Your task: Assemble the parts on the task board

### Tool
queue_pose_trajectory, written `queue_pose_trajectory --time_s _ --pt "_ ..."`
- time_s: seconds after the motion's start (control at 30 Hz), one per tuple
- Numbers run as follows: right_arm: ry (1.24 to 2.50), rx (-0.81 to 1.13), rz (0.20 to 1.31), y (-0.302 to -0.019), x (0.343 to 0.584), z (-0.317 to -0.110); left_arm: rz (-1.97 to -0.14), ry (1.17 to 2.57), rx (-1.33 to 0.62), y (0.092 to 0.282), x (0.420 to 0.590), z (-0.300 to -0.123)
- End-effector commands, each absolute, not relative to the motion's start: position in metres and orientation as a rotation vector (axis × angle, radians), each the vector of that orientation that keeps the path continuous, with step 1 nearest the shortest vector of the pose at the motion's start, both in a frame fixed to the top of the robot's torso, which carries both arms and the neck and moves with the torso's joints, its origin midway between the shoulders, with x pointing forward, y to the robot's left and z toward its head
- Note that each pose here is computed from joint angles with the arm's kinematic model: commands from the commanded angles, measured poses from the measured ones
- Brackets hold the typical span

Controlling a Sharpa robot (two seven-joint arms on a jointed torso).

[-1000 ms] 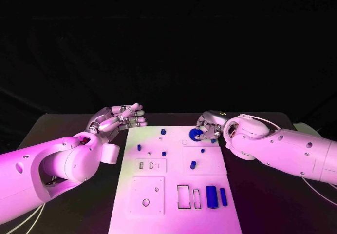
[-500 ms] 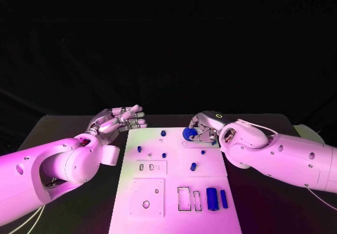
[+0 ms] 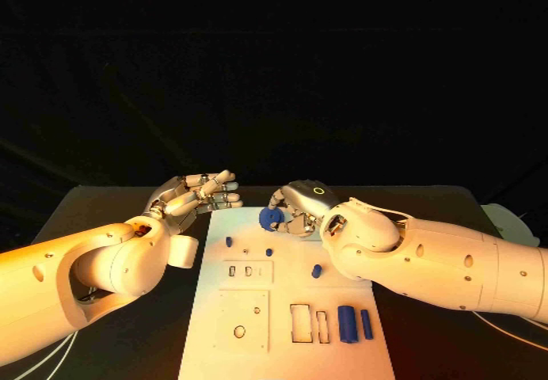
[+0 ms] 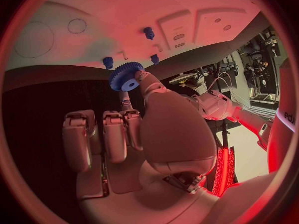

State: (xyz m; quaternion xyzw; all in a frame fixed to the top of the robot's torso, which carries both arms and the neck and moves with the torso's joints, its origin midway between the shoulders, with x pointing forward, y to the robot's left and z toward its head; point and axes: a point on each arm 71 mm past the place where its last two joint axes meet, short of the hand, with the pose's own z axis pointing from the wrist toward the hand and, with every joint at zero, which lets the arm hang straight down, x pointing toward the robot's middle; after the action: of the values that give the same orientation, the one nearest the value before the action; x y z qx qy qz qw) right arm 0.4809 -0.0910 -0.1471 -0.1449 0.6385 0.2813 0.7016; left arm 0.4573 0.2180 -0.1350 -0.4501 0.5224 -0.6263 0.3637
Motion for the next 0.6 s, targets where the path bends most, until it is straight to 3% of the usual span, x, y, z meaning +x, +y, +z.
queue_pose_trajectory --time_s 0.03,0.6 --pt "1.404 -0.345 0.595 -0.086 0.485 -0.150 -1.636 1.348 -1.150 0.216 0.457 -0.134" --pt "1.479 -0.379 0.588 -0.064 0.493 -0.176 -1.637 1.349 -1.150 0.215 0.457 -0.134"
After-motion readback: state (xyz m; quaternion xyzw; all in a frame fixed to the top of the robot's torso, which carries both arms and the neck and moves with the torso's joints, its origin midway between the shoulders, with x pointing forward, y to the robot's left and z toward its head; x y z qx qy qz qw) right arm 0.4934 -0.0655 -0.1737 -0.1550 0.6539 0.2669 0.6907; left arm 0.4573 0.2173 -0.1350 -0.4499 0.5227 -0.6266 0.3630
